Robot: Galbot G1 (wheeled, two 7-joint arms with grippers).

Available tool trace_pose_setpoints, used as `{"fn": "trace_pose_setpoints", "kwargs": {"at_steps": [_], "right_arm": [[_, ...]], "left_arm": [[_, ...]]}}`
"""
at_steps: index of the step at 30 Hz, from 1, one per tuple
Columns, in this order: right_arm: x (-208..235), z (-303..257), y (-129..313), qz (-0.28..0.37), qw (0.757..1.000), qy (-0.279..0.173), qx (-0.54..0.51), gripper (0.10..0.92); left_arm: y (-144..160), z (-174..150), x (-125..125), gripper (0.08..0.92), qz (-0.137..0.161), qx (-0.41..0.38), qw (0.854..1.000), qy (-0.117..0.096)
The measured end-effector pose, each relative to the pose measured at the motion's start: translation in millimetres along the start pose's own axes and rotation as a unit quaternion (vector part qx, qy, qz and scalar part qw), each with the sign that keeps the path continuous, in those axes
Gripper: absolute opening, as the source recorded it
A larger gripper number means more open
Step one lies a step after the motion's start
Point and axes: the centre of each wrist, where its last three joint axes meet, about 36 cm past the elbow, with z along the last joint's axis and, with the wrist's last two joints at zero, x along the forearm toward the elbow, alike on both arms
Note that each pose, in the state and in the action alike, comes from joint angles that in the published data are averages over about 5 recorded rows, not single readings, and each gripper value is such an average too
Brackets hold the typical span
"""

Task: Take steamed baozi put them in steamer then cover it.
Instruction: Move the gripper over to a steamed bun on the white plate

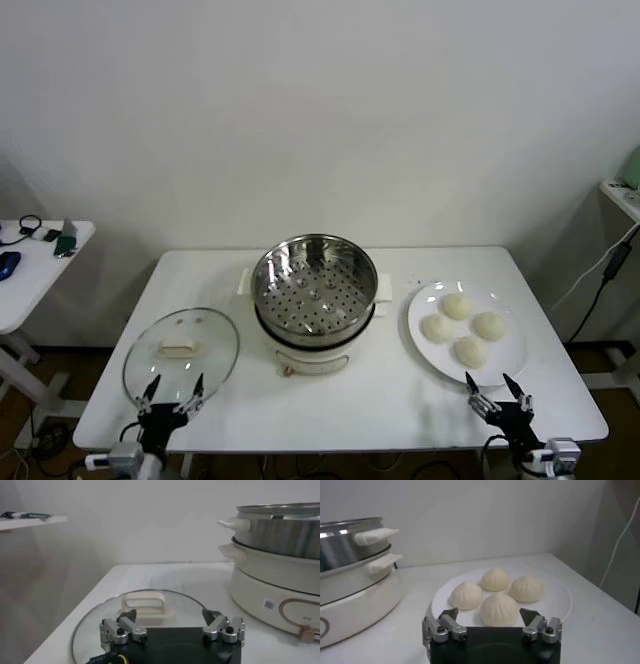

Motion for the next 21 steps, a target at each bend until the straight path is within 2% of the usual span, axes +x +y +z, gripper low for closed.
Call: {"fn": "trace_pose_setpoints", "kwargs": {"at_steps": [5, 13, 17, 21], "right_arm": [[-22, -25, -7, 0.001, 1.000, -0.007, 0.028, 0.823], [-91, -90, -32, -0.027, 0.992, -0.004, 0.122, 0.823], [-126, -126, -45, -0.065, 0.979, 0.011, 0.192, 0.823], [-156, -160, -54, -0.113, 0.955, 0.033, 0.274, 0.823]], "left_arm": [[0, -2, 0, 0.823, 0.001, -0.001, 1.000, -0.002], [-1, -7, 2, 0.823, 0.005, -0.004, 1.000, -0.007], [-4, -9, 3, 0.823, 0.007, -0.004, 1.000, -0.011], [-6, -9, 3, 0.823, 0.009, -0.005, 1.000, -0.013]]}}
